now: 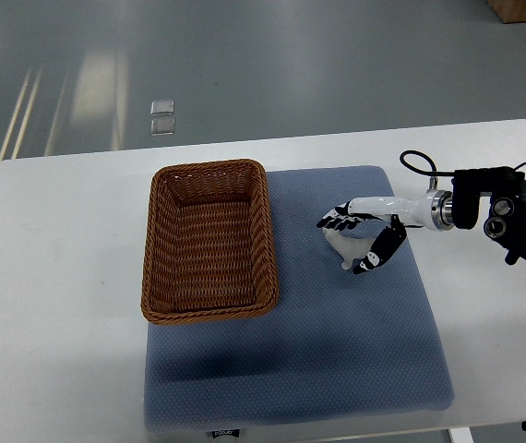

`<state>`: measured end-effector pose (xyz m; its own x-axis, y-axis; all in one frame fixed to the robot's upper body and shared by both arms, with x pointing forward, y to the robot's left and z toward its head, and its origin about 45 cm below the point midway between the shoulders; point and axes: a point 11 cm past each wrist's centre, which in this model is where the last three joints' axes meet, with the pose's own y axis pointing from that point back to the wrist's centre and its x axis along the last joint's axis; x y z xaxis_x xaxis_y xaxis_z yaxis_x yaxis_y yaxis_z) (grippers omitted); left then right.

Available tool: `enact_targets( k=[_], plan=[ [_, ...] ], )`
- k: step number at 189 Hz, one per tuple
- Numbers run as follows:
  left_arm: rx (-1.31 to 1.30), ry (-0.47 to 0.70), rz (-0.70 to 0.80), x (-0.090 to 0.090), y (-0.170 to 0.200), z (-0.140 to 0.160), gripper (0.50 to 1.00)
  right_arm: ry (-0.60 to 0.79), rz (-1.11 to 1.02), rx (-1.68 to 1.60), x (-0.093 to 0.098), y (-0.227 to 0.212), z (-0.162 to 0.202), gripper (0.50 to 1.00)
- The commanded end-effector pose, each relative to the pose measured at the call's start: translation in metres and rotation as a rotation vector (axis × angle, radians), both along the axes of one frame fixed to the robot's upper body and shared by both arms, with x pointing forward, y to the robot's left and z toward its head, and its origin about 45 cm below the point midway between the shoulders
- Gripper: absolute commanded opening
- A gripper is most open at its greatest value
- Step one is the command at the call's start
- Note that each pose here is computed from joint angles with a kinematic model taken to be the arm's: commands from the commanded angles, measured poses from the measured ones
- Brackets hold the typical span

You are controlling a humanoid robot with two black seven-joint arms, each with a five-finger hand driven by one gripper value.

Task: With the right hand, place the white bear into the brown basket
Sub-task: 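Lower the right hand over the white bear and open fingers around it, then close the right hand fingers to grasp the white bear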

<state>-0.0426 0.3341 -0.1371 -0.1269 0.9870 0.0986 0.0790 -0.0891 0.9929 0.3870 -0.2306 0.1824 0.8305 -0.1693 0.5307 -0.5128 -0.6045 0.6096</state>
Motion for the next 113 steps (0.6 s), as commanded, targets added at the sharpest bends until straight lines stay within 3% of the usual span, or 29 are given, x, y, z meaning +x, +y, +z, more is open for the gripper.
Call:
enact_targets(
  k=[1, 113],
  plan=[
    [0.000, 0.000, 0.000, 0.0000, 0.0000, 0.0000, 1.000, -0.006, 0.005, 0.007, 0.0003, -0.0008, 0.0016, 0.813],
    [0.000, 0.000, 0.000, 0.0000, 0.0000, 0.0000, 1.000, -0.022, 0.057, -0.003, -0.0037, 0.0004, -0.0009, 0.605]
  ],
)
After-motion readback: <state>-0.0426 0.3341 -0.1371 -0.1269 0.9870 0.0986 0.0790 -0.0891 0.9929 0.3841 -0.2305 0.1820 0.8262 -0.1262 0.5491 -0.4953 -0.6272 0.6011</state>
